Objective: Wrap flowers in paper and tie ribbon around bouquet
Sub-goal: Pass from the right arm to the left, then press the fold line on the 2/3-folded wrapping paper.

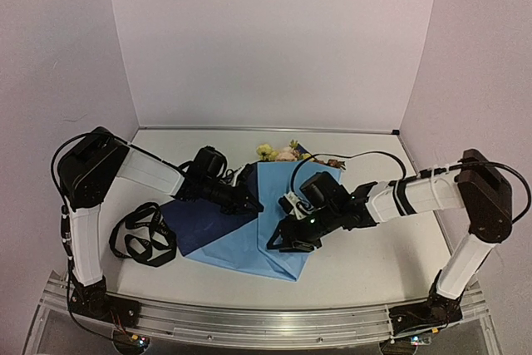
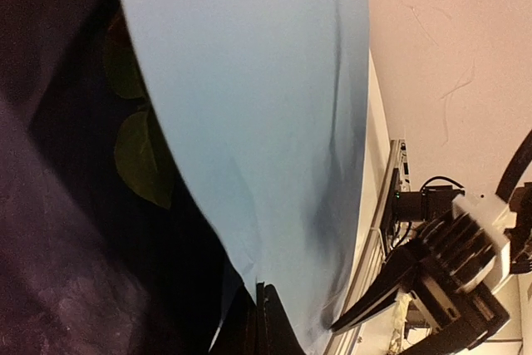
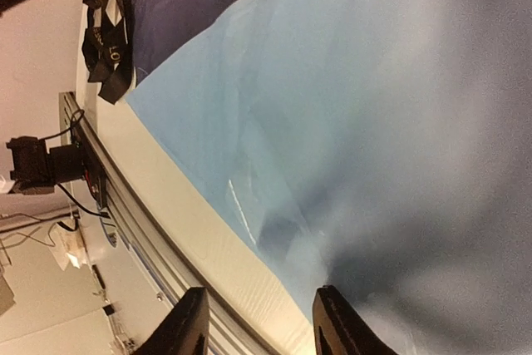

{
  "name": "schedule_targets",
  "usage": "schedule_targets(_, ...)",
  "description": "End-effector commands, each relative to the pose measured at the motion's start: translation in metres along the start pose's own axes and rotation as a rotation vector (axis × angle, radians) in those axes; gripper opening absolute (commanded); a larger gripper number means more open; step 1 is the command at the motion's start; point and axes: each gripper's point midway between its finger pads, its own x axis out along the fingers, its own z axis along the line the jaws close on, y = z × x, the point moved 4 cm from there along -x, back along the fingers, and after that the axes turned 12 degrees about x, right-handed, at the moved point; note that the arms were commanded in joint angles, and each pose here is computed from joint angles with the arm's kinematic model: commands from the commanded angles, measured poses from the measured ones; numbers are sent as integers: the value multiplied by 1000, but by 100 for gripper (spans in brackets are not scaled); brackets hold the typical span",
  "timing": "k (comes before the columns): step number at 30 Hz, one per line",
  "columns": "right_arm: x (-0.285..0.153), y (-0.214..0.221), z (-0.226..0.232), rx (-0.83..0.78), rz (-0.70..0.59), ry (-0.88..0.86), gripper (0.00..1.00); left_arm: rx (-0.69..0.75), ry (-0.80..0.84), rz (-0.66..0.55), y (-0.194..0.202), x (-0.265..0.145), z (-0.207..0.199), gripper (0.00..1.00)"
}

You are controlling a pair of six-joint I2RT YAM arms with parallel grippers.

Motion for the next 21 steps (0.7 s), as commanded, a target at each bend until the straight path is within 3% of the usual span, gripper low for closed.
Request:
schedule_targets(1,-30,3,3,-18,-77,28,49,55,-54,-106,-15,-18,-9,0)
schedule_targets(8,-38,10,-14,31,-102,87,49,45,-130,-174,-12,-33,-9,0)
schedule_targets(15,-17,10,-8,56,-52,73,39,23,-179,-177,0,-35,0,0)
schedule_targets(21,10,7,-31,81,-37,128,36,1,-195,-161,10,-34,7,0)
